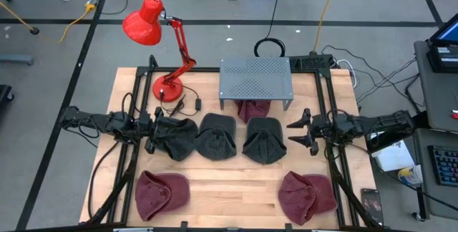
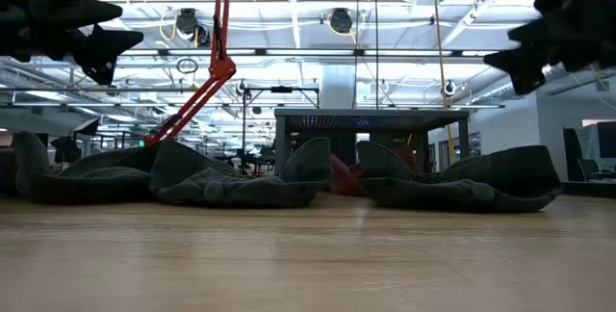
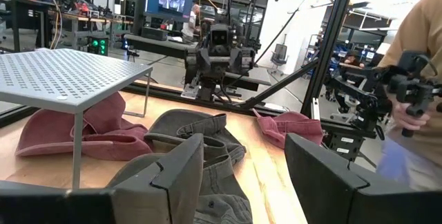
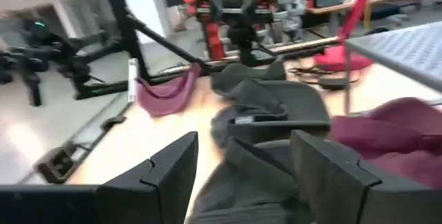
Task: Pick & Place hat
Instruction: Put the bottom right cap on the shelf
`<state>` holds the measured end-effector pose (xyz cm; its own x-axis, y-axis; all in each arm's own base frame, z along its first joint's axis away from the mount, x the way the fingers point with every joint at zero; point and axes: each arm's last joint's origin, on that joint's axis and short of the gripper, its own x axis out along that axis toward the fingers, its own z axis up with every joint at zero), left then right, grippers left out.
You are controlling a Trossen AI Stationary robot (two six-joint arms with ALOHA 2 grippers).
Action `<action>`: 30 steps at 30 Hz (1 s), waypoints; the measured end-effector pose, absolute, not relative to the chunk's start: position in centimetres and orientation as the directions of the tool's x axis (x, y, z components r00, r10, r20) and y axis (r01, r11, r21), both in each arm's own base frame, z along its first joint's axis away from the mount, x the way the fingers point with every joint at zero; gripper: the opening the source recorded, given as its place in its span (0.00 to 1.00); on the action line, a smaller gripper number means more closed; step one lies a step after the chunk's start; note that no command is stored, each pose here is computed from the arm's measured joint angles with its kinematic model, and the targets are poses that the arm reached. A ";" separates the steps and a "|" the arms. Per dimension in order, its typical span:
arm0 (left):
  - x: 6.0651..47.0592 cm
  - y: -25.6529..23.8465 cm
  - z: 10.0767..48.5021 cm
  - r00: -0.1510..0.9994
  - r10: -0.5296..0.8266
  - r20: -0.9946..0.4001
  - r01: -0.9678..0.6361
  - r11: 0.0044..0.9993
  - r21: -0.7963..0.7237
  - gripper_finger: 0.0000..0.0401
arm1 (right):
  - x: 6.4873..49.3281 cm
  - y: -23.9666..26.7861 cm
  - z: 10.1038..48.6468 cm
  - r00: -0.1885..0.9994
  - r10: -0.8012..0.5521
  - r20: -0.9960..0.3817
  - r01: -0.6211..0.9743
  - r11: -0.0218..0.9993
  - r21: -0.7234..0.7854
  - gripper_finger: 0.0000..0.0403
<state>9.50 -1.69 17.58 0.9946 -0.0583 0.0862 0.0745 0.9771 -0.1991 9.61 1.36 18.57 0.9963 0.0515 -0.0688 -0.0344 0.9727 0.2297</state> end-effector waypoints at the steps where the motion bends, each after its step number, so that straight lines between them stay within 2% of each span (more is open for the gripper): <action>1: 9.5 -1.7 17.6 0.995 -0.058 0.086 0.074 0.977 -0.199 0.52 | 9.6 1.3 19.4 0.996 0.039 -0.080 -0.020 0.974 0.227 0.56; 9: 9.5 -1.7 17.6 0.995 -0.058 0.086 0.074 0.977 -0.199 0.52 | 10.6 1.2 26.5 0.918 -0.076 -0.388 0.138 0.981 0.136 0.56; 14: 9.5 -1.7 17.6 0.995 -0.058 0.086 0.074 0.977 -0.199 0.52 | 12.7 1.6 30.7 0.765 -0.102 -0.636 0.223 0.968 0.113 0.56; 19: 9.5 -1.7 17.6 0.995 -0.058 0.086 0.075 0.977 -0.199 0.52 | 15.2 2.1 33.5 0.544 -0.123 -0.830 0.318 0.946 0.068 0.56; 25: 9.5 -1.7 17.6 0.995 -0.058 0.086 0.074 0.977 -0.199 0.52 | 18.1 3.1 35.8 0.320 0.010 -0.947 0.356 0.925 0.130 0.56; 30: 9.5 -1.7 17.6 0.995 -0.058 0.086 0.074 0.977 -0.199 0.52 | 19.9 3.9 36.8 0.238 0.145 -0.960 0.393 0.890 0.232 0.56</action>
